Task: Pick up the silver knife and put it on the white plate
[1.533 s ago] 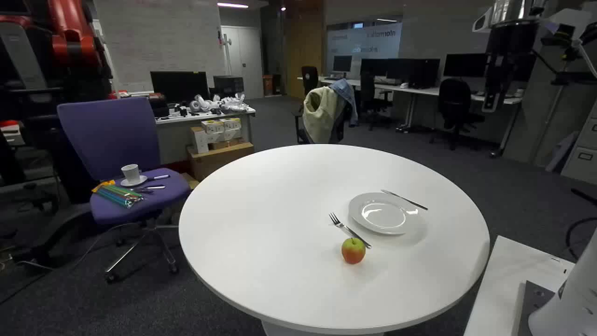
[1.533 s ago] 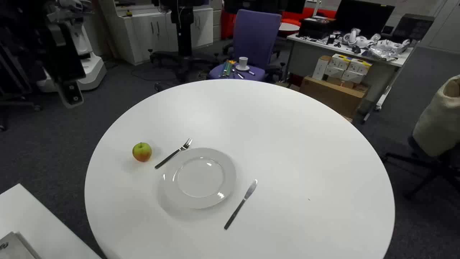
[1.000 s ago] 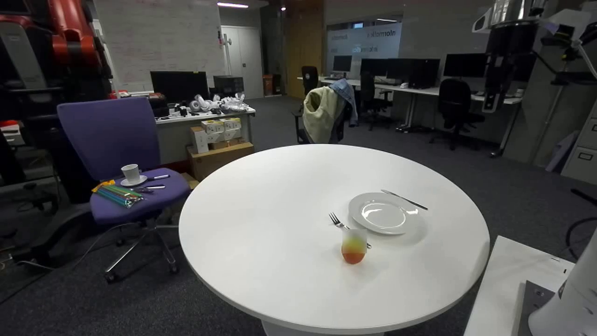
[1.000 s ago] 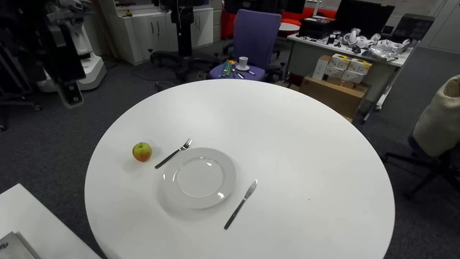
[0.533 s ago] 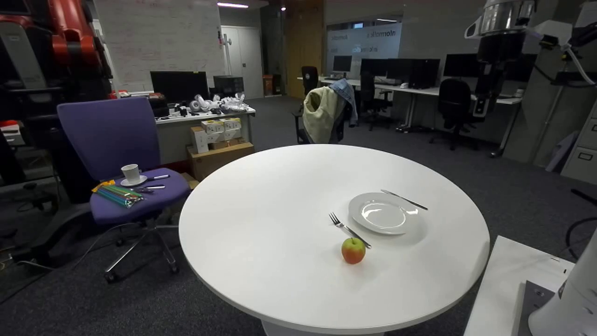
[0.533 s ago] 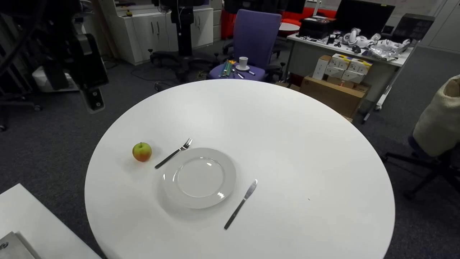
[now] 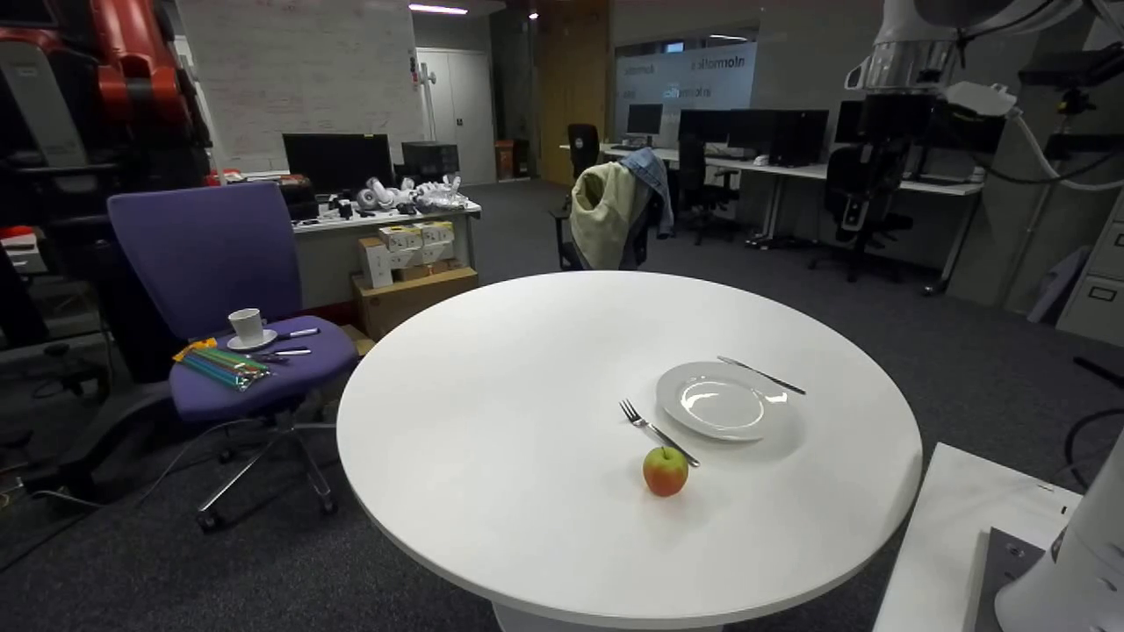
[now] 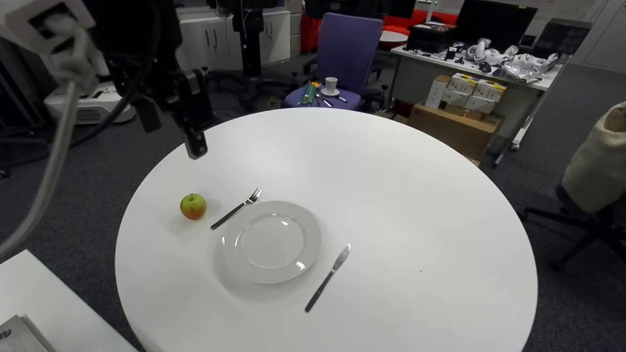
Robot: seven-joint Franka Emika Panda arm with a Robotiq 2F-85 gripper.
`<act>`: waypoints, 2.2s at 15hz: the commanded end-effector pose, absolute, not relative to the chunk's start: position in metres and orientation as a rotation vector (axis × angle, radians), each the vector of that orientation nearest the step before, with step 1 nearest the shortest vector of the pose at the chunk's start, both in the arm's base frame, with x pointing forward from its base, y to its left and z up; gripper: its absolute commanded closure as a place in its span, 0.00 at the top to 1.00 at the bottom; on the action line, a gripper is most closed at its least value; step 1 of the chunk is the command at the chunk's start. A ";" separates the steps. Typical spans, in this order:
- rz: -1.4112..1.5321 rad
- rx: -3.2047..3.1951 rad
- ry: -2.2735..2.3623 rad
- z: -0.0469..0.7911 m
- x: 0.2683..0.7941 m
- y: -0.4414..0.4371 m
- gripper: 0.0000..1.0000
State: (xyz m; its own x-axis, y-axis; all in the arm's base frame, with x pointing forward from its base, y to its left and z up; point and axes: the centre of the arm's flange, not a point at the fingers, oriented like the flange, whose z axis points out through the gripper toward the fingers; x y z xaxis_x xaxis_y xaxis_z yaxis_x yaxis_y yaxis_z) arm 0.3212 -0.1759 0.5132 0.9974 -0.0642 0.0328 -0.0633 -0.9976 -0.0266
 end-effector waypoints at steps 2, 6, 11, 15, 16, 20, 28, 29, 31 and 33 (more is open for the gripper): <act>-0.146 -3.147 0.107 0.500 0.351 -0.195 1.00; -0.150 -3.195 0.159 0.480 0.364 -0.218 1.00; -0.058 -3.189 0.229 0.461 0.357 -0.227 1.00; -0.047 -3.192 0.237 0.460 0.360 -0.230 1.00; -0.048 -3.192 0.237 0.460 0.360 -0.230 1.00; -0.053 -3.200 0.242 0.458 0.363 -0.231 1.00; 0.010 -3.233 0.407 0.384 0.421 -0.252 1.00; 0.019 -3.240 0.433 0.375 0.426 -0.255 1.00; 0.037 -3.246 0.476 0.357 0.433 -0.265 1.00; 0.060 -3.256 0.513 0.342 0.439 -0.278 1.00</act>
State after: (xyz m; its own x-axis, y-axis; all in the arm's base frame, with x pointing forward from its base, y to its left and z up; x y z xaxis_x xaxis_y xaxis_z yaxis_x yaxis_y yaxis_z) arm 0.4212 -0.2542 0.3550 0.9628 -0.2695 -0.0177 -0.2653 -0.9562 0.1236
